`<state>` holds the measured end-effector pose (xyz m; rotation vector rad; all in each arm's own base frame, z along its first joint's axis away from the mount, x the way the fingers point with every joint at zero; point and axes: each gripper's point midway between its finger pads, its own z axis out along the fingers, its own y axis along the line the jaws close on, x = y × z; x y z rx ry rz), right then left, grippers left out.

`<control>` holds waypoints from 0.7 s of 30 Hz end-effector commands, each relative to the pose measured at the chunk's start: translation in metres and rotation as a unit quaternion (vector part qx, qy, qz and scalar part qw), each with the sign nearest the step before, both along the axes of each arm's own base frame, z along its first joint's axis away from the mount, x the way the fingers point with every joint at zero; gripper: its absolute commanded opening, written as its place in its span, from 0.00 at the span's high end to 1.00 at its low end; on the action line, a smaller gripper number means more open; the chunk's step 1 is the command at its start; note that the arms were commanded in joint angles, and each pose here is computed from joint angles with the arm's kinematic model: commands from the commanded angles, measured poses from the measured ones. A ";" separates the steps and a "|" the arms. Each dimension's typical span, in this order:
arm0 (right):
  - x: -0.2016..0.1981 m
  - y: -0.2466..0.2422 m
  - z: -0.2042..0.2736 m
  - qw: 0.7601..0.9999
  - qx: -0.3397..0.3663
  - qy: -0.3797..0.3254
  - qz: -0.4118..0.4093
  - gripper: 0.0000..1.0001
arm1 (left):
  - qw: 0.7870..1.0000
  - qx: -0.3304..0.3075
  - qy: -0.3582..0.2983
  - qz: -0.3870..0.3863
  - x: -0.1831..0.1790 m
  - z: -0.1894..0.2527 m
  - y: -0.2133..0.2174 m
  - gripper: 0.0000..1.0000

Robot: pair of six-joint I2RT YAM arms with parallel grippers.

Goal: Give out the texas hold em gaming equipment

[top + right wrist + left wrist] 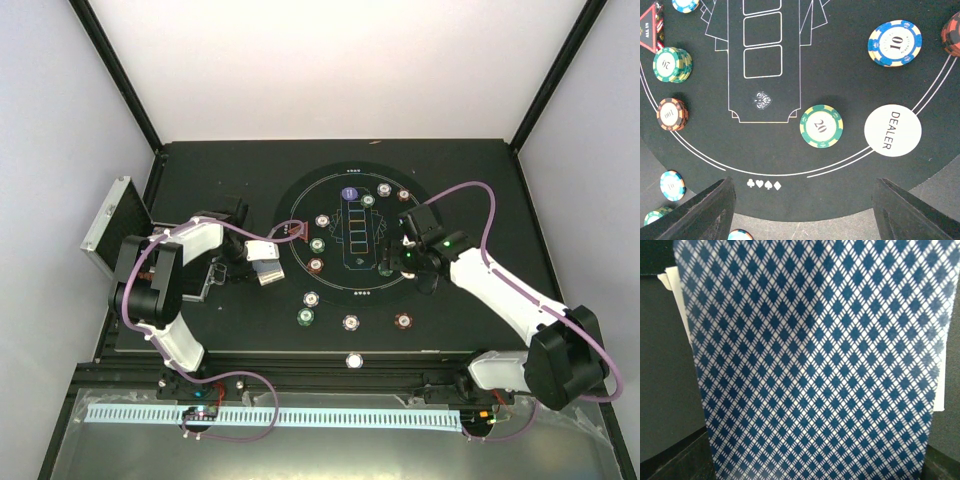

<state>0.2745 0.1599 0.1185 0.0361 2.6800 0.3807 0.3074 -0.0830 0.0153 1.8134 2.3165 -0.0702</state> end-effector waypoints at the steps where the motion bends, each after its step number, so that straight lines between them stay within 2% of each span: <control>1: -0.003 0.008 0.003 1.000 0.017 -0.005 0.007 0.23 | 1.000 0.008 -0.004 -0.010 0.005 -0.004 0.000 0.22; 9: -0.005 0.013 0.004 0.999 0.029 -0.004 0.012 0.24 | 1.000 0.006 -0.005 -0.010 0.006 -0.005 -0.001 0.30; 14: -0.004 0.017 0.005 0.999 0.035 -0.004 0.015 0.25 | 1.000 0.009 -0.009 -0.012 0.005 -0.007 0.000 0.32; 21: -0.007 0.020 0.002 0.999 0.036 -0.002 0.019 0.25 | 1.000 0.010 -0.017 -0.010 0.008 -0.006 0.001 0.48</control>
